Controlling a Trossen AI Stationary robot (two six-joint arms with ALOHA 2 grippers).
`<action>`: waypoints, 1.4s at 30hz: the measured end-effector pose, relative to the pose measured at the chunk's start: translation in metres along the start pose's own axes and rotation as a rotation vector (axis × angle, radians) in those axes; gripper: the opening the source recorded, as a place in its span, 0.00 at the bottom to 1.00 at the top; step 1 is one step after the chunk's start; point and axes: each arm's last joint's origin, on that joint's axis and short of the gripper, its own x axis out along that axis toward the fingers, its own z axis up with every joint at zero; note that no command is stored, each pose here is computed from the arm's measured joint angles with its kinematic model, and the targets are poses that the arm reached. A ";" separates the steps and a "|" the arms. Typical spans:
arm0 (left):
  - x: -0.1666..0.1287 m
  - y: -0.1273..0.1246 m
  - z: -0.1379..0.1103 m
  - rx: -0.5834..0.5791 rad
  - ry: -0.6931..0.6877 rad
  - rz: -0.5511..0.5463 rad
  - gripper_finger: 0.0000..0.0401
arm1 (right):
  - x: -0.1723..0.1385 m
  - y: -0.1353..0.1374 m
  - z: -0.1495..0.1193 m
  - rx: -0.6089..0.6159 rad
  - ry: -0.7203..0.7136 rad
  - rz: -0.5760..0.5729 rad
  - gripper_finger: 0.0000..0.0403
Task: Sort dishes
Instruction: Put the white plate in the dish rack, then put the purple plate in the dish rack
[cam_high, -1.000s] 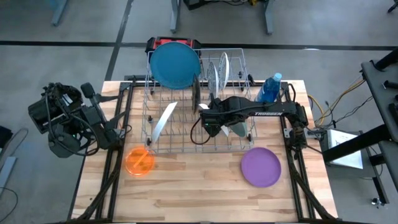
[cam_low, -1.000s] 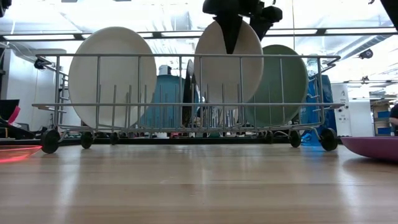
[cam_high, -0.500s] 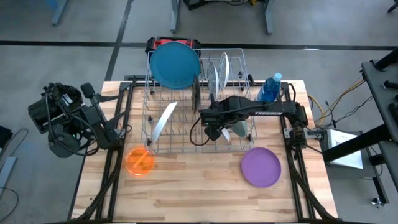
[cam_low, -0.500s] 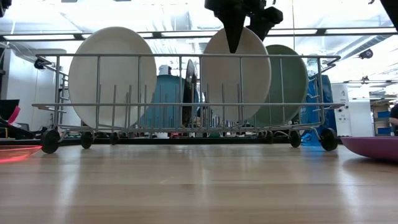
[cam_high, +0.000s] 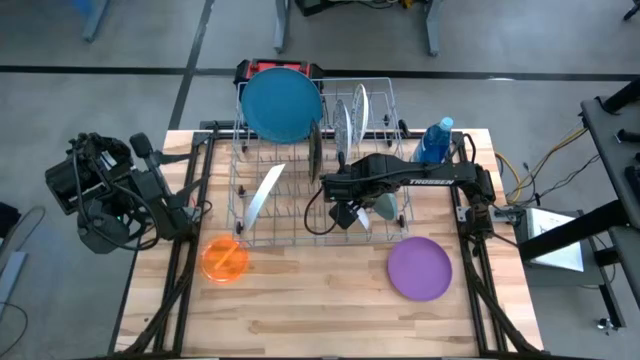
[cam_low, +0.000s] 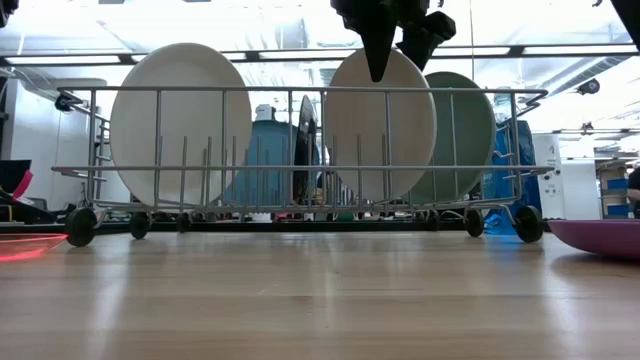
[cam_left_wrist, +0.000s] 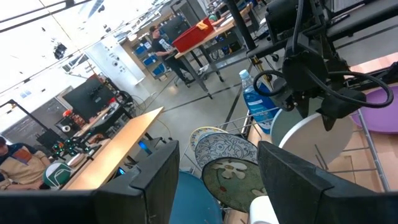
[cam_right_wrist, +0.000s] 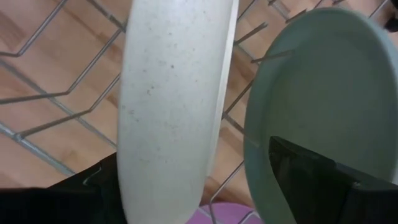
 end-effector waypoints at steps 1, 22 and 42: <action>0.000 0.000 0.000 0.000 0.000 0.000 0.51 | 0.000 0.000 0.000 0.000 0.008 0.008 0.77; 0.000 -0.001 -0.001 -0.008 0.020 -0.048 0.51 | -0.009 0.012 -0.017 -0.038 0.032 0.062 0.74; 0.002 -0.020 0.003 -0.028 0.072 -0.135 0.51 | -0.106 -0.014 -0.101 -0.251 -0.259 0.198 0.70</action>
